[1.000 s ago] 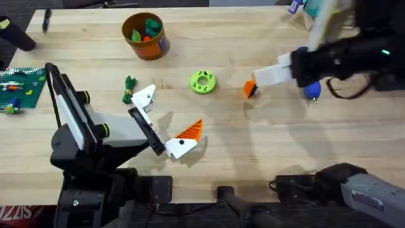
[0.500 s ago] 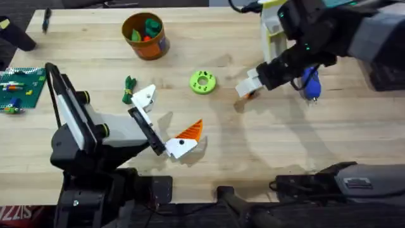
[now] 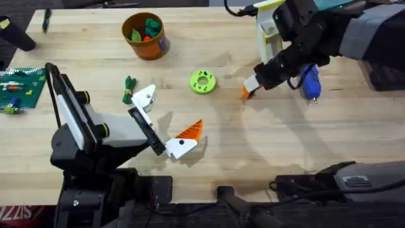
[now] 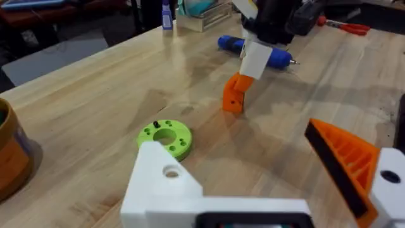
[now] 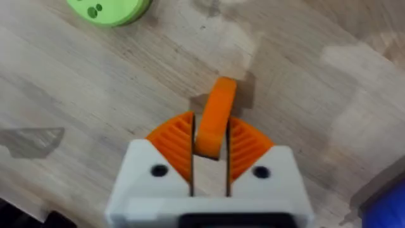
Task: Pick up the gripper from the table and insert it into the empty holder that is missing its gripper. Then pick up a screw, insert it into the mounting hole, and use the screwdriver to tighten it. Finally, clean up the table by picking up the vegetable and placing it into the bucket.
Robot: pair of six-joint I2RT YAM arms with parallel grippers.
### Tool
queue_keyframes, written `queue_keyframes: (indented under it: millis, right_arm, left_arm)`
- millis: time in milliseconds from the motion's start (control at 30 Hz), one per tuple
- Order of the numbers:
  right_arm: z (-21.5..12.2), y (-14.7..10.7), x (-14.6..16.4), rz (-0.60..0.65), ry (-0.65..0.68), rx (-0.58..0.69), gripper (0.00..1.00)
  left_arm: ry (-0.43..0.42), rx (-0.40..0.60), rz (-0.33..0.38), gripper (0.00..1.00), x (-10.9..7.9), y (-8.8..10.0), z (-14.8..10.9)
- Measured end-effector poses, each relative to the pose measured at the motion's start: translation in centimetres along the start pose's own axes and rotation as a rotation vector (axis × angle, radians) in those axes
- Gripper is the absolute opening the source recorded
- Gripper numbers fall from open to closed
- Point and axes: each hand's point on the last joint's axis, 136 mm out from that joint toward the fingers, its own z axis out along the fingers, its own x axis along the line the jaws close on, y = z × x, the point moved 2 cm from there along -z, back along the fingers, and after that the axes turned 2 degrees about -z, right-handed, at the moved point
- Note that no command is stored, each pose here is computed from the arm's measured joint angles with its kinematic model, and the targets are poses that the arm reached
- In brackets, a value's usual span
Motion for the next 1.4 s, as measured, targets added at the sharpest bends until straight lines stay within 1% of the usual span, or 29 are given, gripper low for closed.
queue_keyframes:
  millis: [100, 133, 300, 433, 533, 700, 800, 900, 967, 1033, 1100, 1133, 1300, 1400]
  right_arm:
    - [0.0, 0.1, 0.0, 0.0, 0.002, -0.002, 0.027]
    - [-0.1, 0.1, 0.0, -0.001, 0.001, -0.004, 0.012]
    - [-0.3, -0.2, 0.1, 0.013, 0.003, 0.015, 0.009]
    - [-1.2, -1.4, 0.6, 0.098, 0.018, 0.089, 0.007]
    - [-3.0, -2.0, 1.7, 0.155, 0.059, 0.129, 0.007]
    - [-6.9, -1.9, 3.8, 0.176, 0.135, 0.058, 0.007]
    - [-9.2, -1.4, 5.2, 0.15, 0.189, -0.059, 0.007]
    - [-11.2, -0.4, 6.7, 0.114, 0.269, -0.215, 0.007]
    - [-11.9, 0.4, 7.7, 0.101, 0.334, -0.304, 0.007]
    - [-11.8, 1.4, 8.6, 0.087, 0.424, -0.376, 0.006]
    - [-11.1, 2.6, 9.4, 0.079, 0.522, -0.419, 0.006]
    - [-9.5, 3.8, 10.5, 0.082, 0.678, -0.42, 0.006]
    - [-7.0, 5.2, 11.8, 0.071, 0.925, -0.355, 0.006]
    - [-5.8, 5.5, 12.6, 0.063, 1.049, -0.306, 0.006]
  left_arm:
    - [0.0, 0.0, 0.0, 0.986, 0.0, 0.0, 0.0]
    - [0.0, 0.0, 0.0, 0.985, 0.0, 0.0, 0.0]
    - [0.0, 0.0, 0.0, 0.985, 0.0, 0.0, 0.0]
    - [0.0, 0.0, 0.0, 0.985, 0.0, 0.0, 0.0]
    - [0.0, 0.0, 0.0, 0.985, 0.0, 0.0, 0.0]
    - [0.0, 0.0, 0.0, 0.985, 0.0, 0.0, 0.0]
    - [0.0, 0.0, 0.0, 0.985, 0.0, 0.0, 0.0]
    - [0.0, 0.0, 0.0, 0.985, 0.0, 0.0, 0.0]
    - [0.0, 0.0, 0.0, 0.985, 0.0, 0.0, 0.0]
    - [0.0, 0.0, 0.0, 0.985, 0.0, 0.0, 0.0]
    - [0.0, 0.0, 0.0, 0.985, 0.0, 0.0, 0.0]
    - [0.0, 0.0, 0.0, 0.985, 0.0, 0.0, 0.0]
    - [-0.001, 0.0, 0.004, 0.985, 0.0, 0.0, 0.0]
    - [-0.009, -0.001, 0.004, 0.985, -0.1, 0.0, 0.0]
